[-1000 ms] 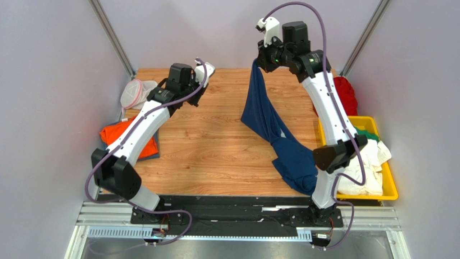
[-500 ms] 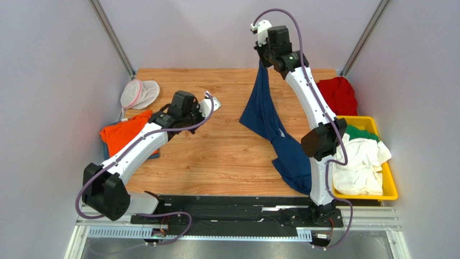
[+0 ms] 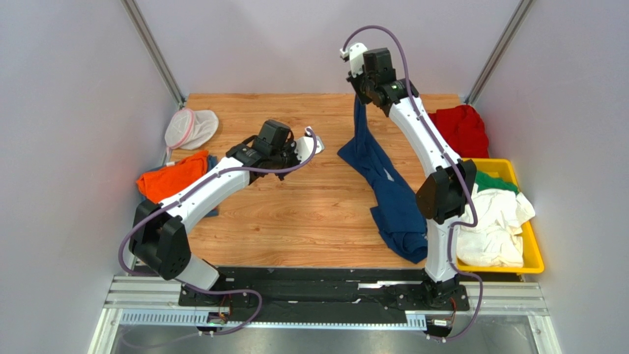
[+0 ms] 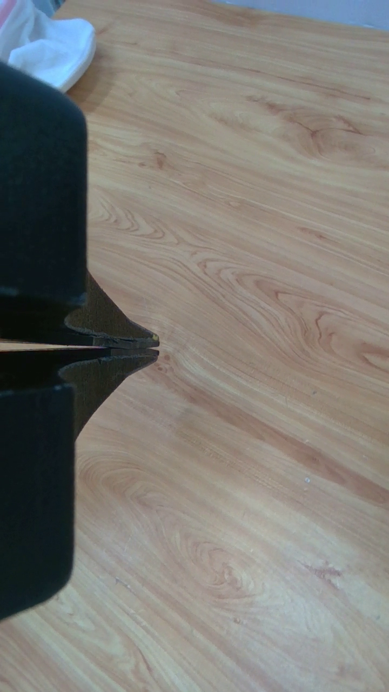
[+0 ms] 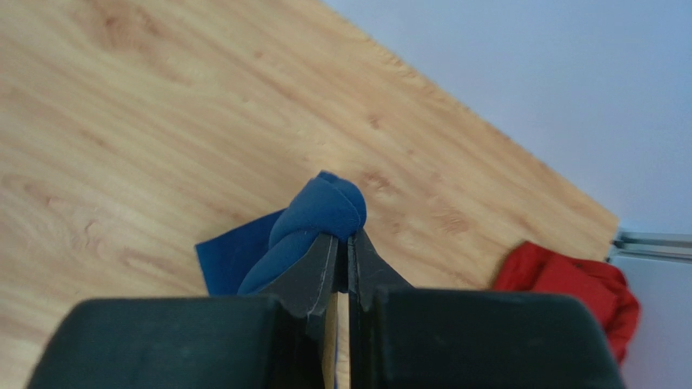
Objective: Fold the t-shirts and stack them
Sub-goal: Flatten the tshirt out
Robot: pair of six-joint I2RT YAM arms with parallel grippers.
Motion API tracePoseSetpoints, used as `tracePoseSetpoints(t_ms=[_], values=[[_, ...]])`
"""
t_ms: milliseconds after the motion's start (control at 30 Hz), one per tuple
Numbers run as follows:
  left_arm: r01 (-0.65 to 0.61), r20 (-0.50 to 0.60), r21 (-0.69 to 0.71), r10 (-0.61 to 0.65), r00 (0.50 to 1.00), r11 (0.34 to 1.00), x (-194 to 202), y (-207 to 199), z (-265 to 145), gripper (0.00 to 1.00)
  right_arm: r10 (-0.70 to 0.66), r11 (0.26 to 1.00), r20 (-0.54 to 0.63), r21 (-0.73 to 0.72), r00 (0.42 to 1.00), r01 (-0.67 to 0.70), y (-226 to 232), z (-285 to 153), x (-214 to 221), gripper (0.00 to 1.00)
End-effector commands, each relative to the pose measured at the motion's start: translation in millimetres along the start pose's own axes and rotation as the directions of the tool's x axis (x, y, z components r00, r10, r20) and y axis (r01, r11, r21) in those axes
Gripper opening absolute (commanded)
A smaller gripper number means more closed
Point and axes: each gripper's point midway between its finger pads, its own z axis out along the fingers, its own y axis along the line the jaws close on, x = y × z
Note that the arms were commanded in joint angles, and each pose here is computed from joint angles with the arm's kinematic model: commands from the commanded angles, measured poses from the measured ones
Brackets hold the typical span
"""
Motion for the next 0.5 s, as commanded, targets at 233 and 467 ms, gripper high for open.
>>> tracePoseSetpoints(t_ms=[233, 467], values=[[0.012, 0.054, -0.116, -0.005, 0.999, 0.993, -24, 31, 8, 0.00, 0.031, 0.926, -0.014, -0.376, 0.999, -0.034, 89, -32, 6, 0.29], [0.022, 0.057, -0.153, -0.013, 0.998, 0.988, -29, 42, 15, 0.00, -0.002, 0.943, -0.036, -0.333, 0.999, -0.011, 85, -40, 21, 0.71]])
